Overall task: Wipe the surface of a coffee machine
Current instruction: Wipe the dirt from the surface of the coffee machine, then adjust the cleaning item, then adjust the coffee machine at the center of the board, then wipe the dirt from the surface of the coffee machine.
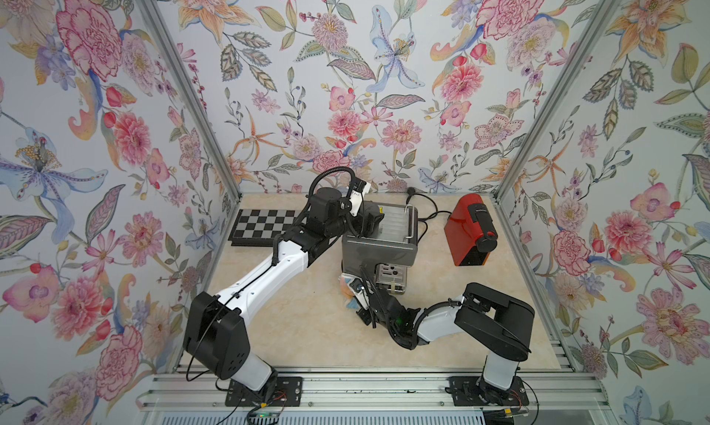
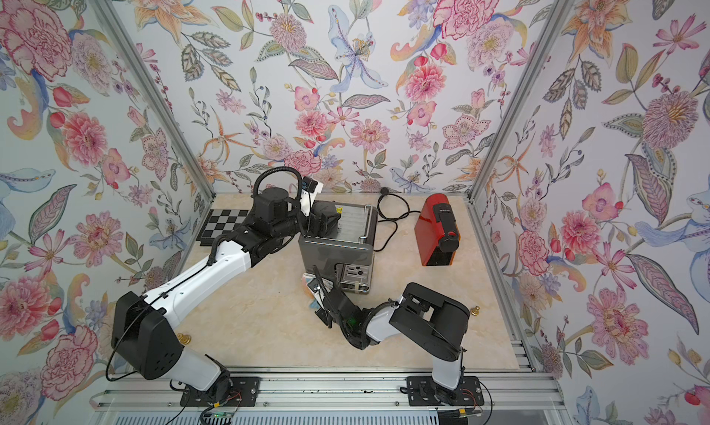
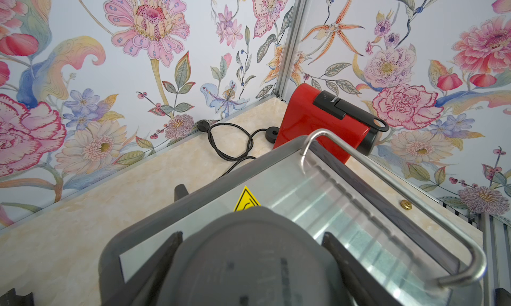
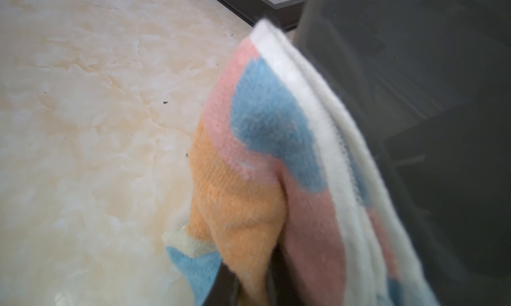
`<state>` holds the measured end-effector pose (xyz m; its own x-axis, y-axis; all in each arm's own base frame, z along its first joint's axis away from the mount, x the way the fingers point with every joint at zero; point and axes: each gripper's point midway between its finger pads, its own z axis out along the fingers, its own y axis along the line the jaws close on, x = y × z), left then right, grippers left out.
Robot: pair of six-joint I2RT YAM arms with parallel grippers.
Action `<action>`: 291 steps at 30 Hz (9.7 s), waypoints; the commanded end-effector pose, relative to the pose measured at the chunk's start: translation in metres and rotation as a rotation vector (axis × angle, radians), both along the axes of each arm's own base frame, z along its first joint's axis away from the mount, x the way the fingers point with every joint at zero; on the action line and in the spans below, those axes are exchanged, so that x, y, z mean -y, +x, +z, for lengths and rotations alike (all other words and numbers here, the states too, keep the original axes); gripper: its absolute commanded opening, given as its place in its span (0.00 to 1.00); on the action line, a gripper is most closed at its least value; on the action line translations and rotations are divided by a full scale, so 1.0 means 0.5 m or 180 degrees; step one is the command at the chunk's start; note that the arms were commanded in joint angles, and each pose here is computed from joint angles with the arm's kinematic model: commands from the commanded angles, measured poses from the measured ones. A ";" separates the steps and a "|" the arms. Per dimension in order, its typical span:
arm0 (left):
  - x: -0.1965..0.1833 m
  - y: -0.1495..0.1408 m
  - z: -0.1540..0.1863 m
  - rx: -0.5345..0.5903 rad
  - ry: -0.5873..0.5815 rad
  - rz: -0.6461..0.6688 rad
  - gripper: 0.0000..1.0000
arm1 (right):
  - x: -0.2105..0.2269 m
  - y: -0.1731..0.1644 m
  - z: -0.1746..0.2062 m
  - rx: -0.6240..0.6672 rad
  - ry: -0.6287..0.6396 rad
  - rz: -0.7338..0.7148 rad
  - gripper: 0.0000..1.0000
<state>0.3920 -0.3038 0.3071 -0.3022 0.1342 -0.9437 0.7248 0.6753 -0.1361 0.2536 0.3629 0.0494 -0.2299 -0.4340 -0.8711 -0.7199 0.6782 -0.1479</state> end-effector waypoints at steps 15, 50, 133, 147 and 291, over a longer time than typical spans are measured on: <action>0.050 -0.038 -0.071 -0.0549 -0.0072 -0.0390 0.16 | 0.199 -0.051 0.043 0.0068 -0.0216 -0.0503 0.00; 0.061 -0.042 -0.061 -0.0530 -0.0113 -0.0432 0.15 | 0.265 -0.033 0.432 0.0836 0.0747 -0.0670 0.00; 0.001 -0.343 0.171 0.0012 -0.1211 -0.1723 0.00 | 0.112 -0.107 0.689 -0.0440 0.2711 0.1486 0.10; -0.273 -0.145 0.260 0.0537 -0.1037 0.0735 0.00 | 0.115 0.022 0.675 -0.0096 0.1905 0.0532 0.82; -0.048 -0.220 -0.369 -0.2011 -0.2198 -0.0317 0.00 | 0.068 0.132 0.447 -0.0657 0.1517 0.0569 0.15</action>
